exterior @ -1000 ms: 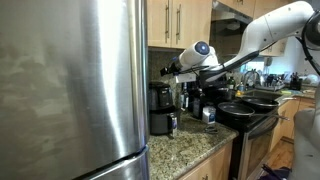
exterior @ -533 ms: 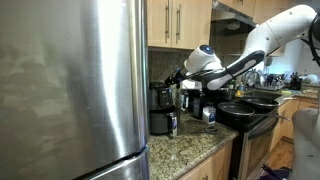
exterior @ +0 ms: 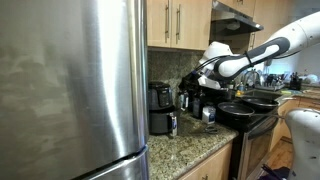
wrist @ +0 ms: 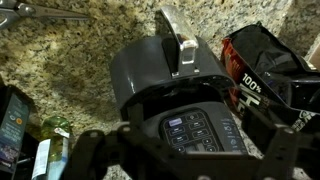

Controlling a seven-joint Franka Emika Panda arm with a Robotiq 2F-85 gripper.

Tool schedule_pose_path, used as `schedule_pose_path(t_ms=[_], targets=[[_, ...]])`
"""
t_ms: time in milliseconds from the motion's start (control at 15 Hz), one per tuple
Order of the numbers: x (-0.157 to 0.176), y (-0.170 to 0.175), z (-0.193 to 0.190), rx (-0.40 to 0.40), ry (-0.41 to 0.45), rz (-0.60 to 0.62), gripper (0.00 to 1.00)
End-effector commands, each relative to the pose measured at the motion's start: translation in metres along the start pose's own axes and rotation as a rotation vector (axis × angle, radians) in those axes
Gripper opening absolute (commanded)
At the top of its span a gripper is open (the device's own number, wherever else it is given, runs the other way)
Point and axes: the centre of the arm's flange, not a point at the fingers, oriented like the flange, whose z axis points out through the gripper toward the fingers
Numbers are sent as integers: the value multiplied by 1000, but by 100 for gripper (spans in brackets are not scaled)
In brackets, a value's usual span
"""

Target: Close the drawer of the air fryer, open the right upper cabinet door, remove the black bottle from the cabinet and put it on the countertop

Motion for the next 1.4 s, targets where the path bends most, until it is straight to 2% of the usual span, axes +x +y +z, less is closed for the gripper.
schedule_pose_path(t_ms=[0, 67, 200, 333, 400, 533, 600, 800, 867, 1000, 1133, 1333], targets=[[-2, 6, 14, -48, -43, 24, 100], [-3, 27, 40, -122, -57, 76, 100], [-2, 62, 67, -200, -72, 125, 100], [-7, 86, 96, -285, -129, 191, 100], [-9, 95, 111, -282, -150, 196, 100], [-9, 94, 139, -194, -87, 228, 100], [-13, 97, 111, -231, -117, 221, 100], [-17, 93, 135, -208, -102, 236, 100], [-19, 92, 142, -200, -156, 223, 100], [-21, 83, 164, -154, -199, 208, 100], [-19, 70, 179, -127, -195, 211, 100], [-8, 62, 196, -155, -113, 230, 100]])
